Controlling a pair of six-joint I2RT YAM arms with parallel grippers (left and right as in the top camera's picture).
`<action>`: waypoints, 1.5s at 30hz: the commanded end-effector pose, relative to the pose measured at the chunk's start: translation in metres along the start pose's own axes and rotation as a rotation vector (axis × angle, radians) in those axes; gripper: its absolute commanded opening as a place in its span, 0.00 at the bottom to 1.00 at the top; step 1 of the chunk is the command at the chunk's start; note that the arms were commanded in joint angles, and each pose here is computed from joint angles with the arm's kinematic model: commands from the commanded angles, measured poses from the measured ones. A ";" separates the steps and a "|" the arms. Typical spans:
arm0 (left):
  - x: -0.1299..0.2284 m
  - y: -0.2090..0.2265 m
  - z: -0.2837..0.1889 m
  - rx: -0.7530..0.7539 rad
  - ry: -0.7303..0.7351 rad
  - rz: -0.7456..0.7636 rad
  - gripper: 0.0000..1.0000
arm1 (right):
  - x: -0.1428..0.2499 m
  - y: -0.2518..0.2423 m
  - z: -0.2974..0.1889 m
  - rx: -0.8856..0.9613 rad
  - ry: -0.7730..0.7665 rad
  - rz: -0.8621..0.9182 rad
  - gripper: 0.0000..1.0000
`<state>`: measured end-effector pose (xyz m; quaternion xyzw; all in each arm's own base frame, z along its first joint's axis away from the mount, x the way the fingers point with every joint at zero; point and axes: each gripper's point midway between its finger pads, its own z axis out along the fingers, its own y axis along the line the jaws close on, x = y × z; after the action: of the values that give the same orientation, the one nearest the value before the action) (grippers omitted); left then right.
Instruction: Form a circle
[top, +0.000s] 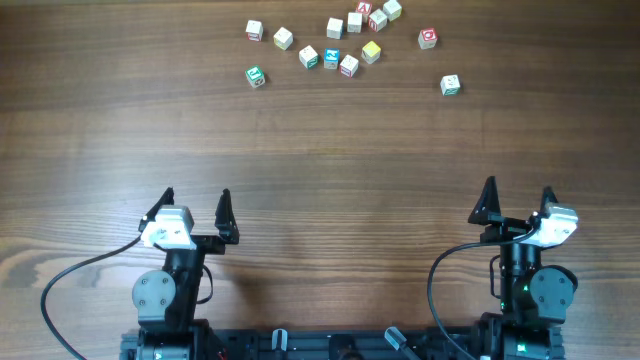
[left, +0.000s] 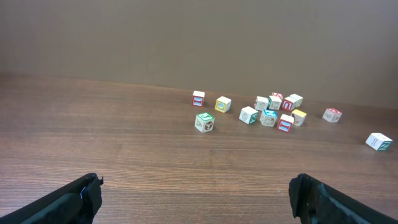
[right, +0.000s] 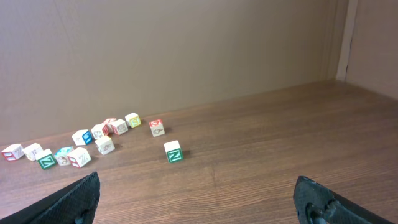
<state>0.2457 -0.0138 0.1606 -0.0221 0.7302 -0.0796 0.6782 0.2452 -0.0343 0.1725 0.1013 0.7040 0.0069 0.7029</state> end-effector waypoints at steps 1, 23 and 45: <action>0.002 -0.003 0.000 0.017 0.001 0.006 1.00 | -0.003 0.002 -0.001 -0.012 -0.015 0.005 1.00; 0.002 -0.003 0.000 0.017 0.001 0.006 1.00 | -0.003 0.002 -0.001 -0.012 -0.015 0.005 1.00; 0.001 0.002 0.000 -0.015 -0.006 0.005 1.00 | -0.003 0.002 -0.001 -0.012 -0.015 0.005 1.00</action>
<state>0.2459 -0.0123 0.1610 -0.0251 0.7296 -0.0764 0.6791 0.2452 -0.0343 0.1725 0.1013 0.7040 0.0069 0.7029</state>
